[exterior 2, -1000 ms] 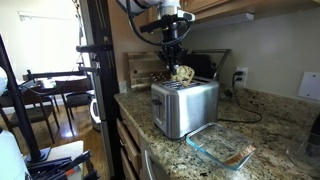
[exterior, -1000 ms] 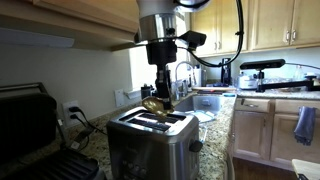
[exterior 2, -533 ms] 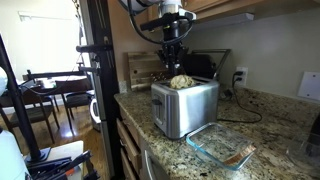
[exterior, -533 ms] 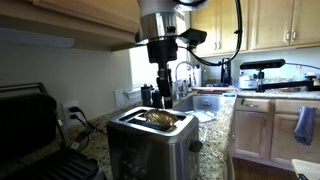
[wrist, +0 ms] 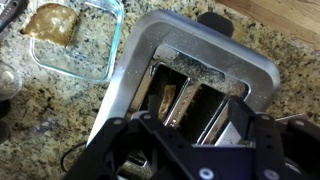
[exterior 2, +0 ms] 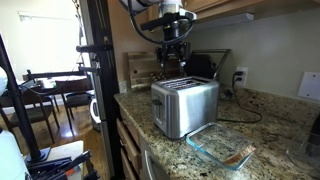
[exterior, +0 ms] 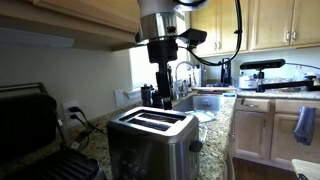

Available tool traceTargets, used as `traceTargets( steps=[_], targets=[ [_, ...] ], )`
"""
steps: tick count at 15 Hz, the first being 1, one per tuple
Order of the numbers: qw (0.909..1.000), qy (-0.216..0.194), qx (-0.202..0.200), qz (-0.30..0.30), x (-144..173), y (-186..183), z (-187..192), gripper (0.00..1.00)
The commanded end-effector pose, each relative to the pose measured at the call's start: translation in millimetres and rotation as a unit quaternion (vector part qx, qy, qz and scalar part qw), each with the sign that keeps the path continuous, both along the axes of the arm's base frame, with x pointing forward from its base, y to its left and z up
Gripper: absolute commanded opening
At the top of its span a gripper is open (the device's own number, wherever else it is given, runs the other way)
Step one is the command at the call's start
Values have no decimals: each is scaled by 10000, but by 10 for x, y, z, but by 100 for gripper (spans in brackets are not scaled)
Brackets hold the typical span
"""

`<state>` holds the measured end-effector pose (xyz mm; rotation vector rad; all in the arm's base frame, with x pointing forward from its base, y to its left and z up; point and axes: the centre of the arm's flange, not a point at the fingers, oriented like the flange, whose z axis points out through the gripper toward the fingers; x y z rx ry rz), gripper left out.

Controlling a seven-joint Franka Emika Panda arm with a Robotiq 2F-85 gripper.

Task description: Put a slice of bread in the right compartment of the toaster

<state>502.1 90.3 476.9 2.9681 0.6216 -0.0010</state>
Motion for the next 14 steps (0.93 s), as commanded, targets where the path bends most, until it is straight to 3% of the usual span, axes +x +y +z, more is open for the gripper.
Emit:
traceTargets(
  steps=[1, 14],
  targets=[
    [9999, 113, 32, 11, 20, -21, 46, 99],
    [10000, 0, 0, -2, 1, -2, 1, 100]
  ],
)
